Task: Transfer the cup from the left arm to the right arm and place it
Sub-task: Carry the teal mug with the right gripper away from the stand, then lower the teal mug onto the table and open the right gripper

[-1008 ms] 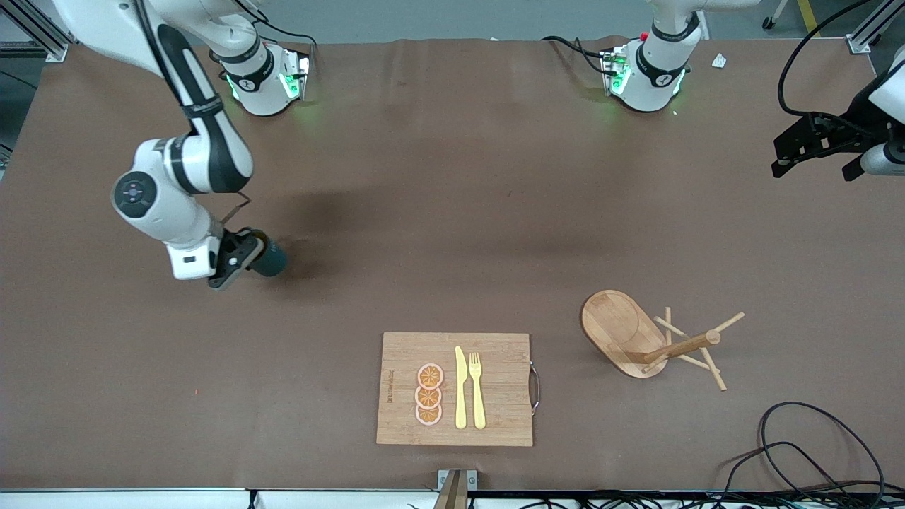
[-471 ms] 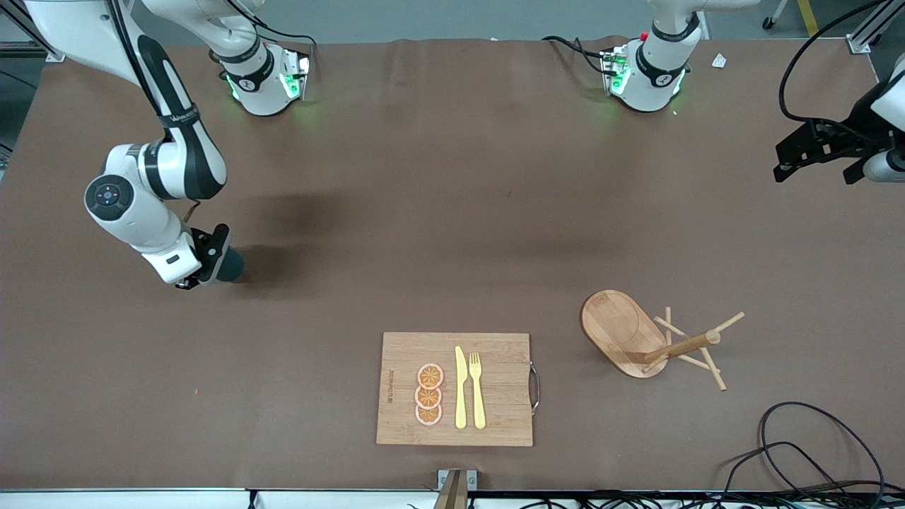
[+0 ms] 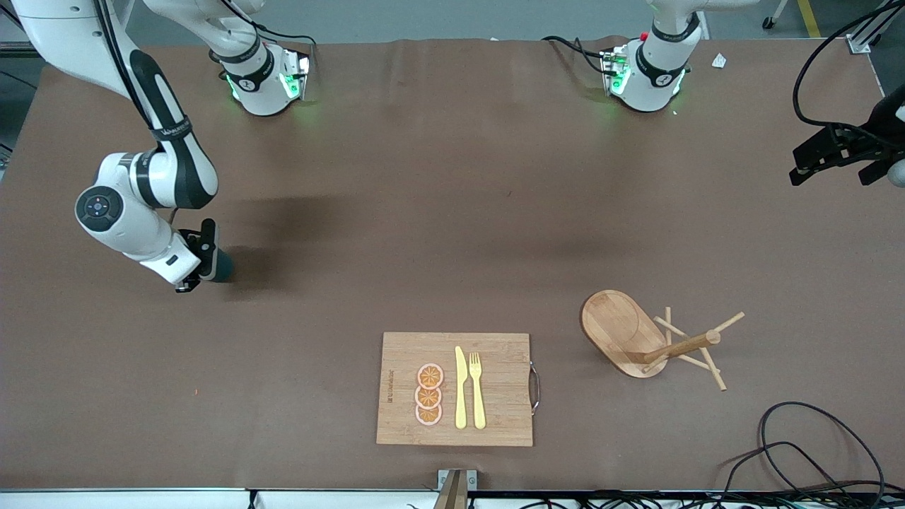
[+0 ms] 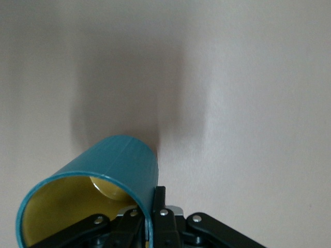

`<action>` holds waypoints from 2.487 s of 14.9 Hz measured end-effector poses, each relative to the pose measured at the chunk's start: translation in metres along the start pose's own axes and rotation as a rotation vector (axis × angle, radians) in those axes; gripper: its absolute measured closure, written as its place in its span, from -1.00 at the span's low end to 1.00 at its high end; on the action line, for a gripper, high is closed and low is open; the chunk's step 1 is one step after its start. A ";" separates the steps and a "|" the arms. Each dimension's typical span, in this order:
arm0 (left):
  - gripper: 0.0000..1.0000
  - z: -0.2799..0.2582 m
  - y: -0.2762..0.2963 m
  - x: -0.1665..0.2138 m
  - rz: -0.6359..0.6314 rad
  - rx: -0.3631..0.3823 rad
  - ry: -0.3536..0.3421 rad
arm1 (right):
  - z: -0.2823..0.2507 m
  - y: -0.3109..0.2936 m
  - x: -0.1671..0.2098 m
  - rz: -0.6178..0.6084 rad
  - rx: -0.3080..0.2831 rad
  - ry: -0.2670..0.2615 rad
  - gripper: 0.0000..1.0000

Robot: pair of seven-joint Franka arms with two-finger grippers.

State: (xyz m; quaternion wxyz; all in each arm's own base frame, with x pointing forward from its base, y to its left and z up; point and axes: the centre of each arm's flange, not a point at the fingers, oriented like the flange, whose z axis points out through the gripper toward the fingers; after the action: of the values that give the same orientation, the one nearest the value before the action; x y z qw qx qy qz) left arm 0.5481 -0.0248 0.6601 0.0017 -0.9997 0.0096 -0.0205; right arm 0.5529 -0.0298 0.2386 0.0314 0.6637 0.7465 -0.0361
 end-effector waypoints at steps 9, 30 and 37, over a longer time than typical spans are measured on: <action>-1.00 -0.001 0.012 0.000 0.025 -0.001 -0.010 | -0.005 0.008 0.027 -0.130 -0.039 0.012 0.91; -1.00 0.000 0.013 0.000 0.026 -0.001 -0.019 | -0.003 0.003 -0.008 -0.023 0.074 0.084 -0.95; -1.00 0.002 0.019 0.001 0.037 -0.002 -0.022 | -0.069 0.011 0.007 0.280 0.115 0.077 -1.00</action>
State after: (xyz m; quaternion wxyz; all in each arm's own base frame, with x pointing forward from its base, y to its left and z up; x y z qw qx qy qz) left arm 0.5486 -0.0443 0.6585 0.0014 -0.9996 0.0278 -0.0096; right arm 0.5630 -0.0149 0.3061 -0.0305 0.7628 0.6441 -0.0486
